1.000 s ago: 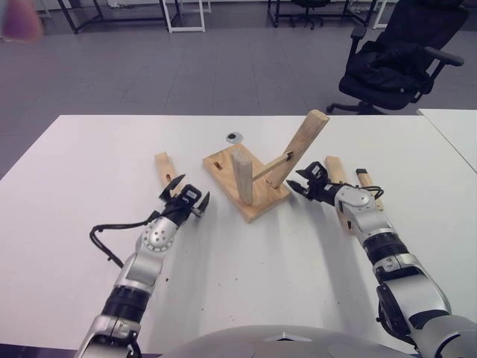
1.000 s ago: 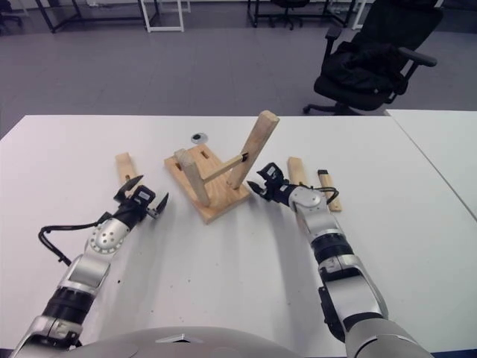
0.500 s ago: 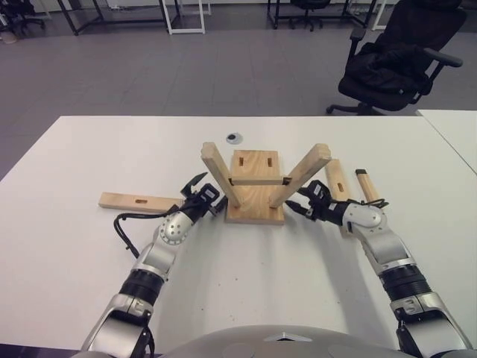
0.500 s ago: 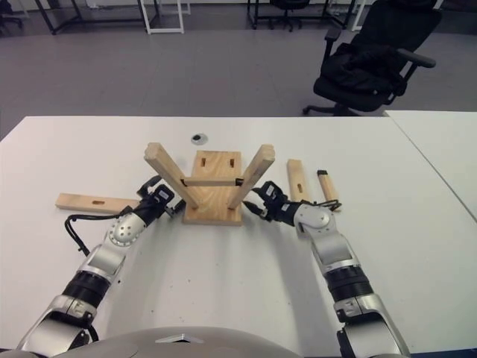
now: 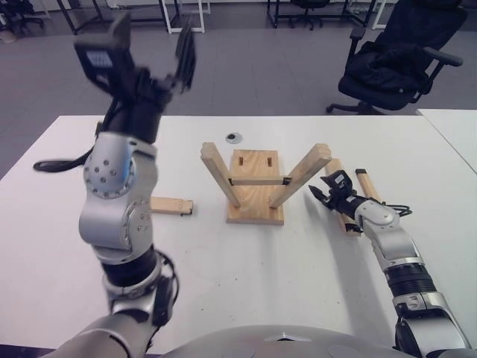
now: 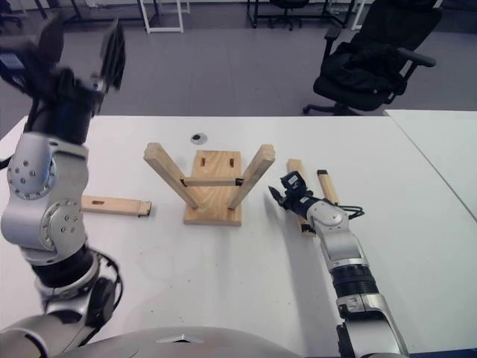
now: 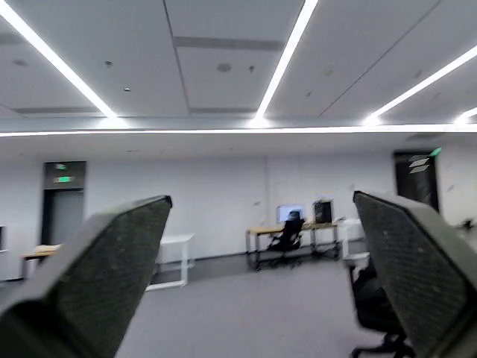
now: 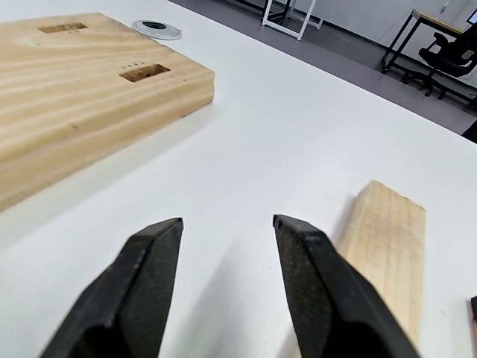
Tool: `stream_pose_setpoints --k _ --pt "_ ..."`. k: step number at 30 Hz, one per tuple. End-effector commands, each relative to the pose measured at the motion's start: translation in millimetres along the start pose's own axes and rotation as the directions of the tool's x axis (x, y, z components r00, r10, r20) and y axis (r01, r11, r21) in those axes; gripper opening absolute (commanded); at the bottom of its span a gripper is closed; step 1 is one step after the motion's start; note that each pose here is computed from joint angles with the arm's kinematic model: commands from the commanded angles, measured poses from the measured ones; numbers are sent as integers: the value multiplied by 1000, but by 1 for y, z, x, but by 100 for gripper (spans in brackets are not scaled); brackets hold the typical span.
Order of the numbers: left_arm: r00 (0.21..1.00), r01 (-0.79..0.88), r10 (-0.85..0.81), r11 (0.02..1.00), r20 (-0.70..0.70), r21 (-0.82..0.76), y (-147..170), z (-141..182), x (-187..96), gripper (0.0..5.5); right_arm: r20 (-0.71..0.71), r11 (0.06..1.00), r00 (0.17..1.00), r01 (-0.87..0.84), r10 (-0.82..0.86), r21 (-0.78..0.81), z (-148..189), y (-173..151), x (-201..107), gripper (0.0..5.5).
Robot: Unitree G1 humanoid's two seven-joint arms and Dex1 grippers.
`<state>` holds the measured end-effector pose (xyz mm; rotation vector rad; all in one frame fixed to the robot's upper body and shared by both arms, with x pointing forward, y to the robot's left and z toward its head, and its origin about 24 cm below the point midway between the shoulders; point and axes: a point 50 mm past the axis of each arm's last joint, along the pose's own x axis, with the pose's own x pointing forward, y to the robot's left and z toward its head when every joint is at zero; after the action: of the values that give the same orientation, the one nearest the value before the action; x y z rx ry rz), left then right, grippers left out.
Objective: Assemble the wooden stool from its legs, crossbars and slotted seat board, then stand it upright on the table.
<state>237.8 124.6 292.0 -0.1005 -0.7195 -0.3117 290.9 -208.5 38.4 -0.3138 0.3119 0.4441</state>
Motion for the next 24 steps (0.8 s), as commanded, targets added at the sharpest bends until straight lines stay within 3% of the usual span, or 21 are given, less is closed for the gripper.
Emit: stream_pose_setpoints --k 1,3,7,8,11,15,18,20,22,24 --pt "989 102 -115 984 -88 -148 -41 -5 5 450 10 1000 1000 20 -20 4 4 -1 6 227" --pt "967 84 -135 969 -215 -231 -54 -27 -2 450 -2 1000 1000 16 -16 6 1 3 7 227" --pt "884 24 -137 968 -447 -250 -62 -82 -25 450 -19 1000 1000 14 -13 10 -4 6 8 227" --pt "847 -20 -111 971 -521 -239 -62 -101 -32 450 -22 1000 1000 17 -17 13 -4 6 8 227" --pt "579 -81 -78 985 -811 -153 -67 -176 -84 450 -31 1000 999 16 -15 16 -6 8 9 227" --pt "473 24 -161 985 -866 -170 -68 -187 -101 450 -47 999 998 35 -34 23 -10 6 7 227" --pt "524 55 -121 993 -843 -109 -55 -183 -90 450 -29 999 999 41 -40 29 -4 5 11 227" --pt "630 51 -103 995 -770 -91 -53 -167 -66 450 -3 999 999 40 -40 27 2 5 12 227" --pt "769 46 -110 992 -629 -117 -59 -134 -33 450 22 999 999 35 -36 25 8 5 13 227" --pt "857 54 -123 987 -500 -151 -66 -102 -13 450 32 999 999 36 -37 28 10 5 14 227"
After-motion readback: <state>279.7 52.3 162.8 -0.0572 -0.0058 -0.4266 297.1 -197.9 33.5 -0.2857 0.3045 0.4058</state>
